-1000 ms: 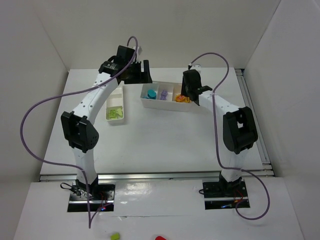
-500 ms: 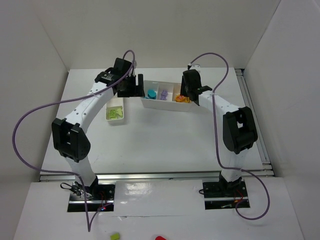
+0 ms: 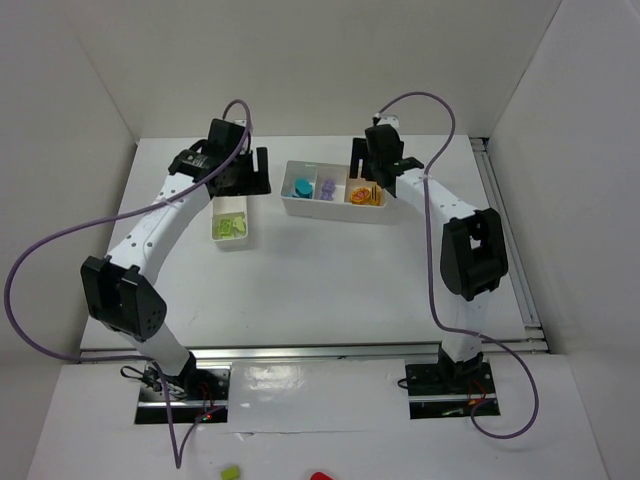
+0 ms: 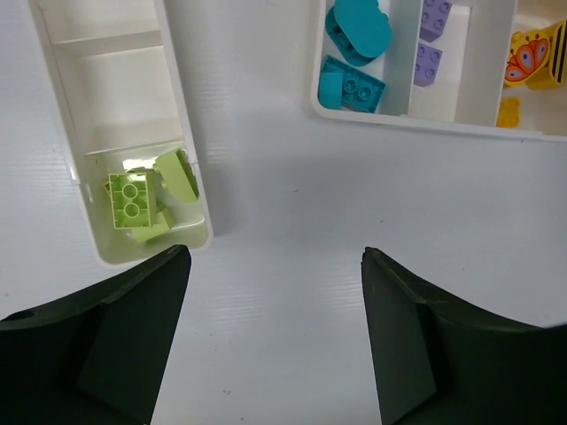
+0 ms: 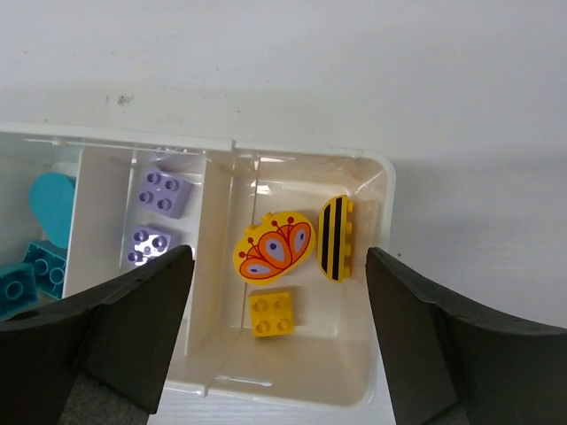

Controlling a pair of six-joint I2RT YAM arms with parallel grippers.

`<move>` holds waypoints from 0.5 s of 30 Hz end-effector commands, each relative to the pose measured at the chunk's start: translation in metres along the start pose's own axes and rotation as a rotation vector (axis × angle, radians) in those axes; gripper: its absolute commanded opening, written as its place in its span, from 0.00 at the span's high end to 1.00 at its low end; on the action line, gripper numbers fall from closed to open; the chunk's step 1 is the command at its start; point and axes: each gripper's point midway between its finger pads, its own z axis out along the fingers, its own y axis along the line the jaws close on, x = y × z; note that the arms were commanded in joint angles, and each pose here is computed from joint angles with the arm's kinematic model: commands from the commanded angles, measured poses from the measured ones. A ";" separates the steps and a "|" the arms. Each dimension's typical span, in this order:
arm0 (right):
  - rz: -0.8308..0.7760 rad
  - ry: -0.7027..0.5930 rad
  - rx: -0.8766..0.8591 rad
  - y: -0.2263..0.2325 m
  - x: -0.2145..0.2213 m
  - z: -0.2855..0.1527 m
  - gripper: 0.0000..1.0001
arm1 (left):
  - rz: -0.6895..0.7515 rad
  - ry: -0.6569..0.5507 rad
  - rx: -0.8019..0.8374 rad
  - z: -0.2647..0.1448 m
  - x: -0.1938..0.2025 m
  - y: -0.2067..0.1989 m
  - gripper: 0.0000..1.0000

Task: Sort the legos into containers by color

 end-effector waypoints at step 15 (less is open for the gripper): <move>0.185 -0.152 0.507 -0.096 -0.043 -0.040 0.00 | -0.037 -0.003 -0.024 0.015 -0.011 0.011 0.13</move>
